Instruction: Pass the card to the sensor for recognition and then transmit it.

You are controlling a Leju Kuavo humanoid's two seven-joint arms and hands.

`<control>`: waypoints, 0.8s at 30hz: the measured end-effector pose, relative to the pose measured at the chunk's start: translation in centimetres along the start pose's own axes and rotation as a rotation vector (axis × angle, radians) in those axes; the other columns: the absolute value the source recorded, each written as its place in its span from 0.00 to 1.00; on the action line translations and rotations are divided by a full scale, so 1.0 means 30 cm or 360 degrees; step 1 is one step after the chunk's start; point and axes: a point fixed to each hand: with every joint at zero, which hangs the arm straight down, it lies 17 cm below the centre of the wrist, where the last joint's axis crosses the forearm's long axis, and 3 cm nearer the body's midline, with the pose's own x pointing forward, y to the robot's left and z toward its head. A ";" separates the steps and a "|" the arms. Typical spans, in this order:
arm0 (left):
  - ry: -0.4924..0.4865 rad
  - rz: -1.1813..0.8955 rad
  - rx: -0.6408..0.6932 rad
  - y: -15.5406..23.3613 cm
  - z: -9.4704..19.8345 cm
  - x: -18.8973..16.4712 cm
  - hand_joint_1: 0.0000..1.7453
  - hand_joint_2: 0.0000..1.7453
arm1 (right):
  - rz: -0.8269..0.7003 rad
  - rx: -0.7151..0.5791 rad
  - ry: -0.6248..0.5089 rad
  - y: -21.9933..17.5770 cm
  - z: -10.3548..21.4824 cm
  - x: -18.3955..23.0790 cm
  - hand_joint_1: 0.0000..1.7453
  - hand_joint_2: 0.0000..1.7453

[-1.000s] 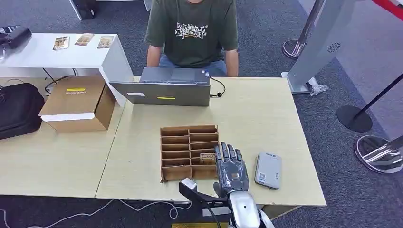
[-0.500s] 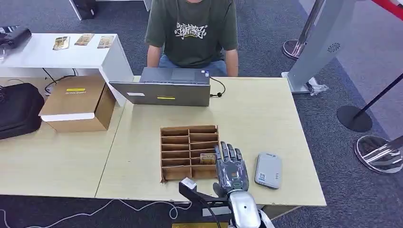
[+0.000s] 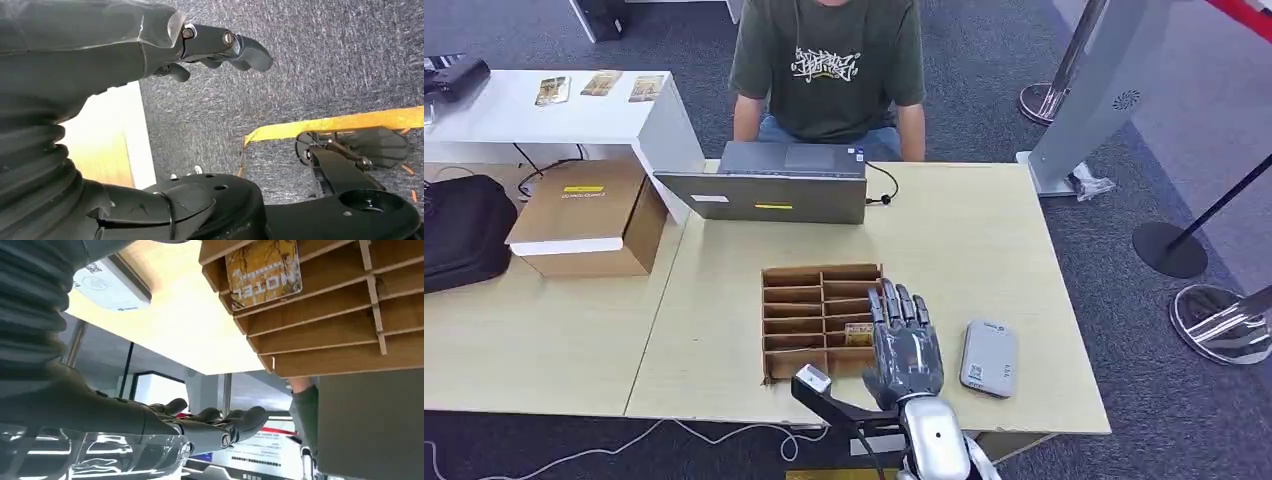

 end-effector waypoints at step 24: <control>-0.0021 0.0046 -0.0018 -0.020 0.006 0.037 0.00 1.00 | 0.0123 0.0247 -0.0006 0.168 -0.013 0.005 0.00 1.00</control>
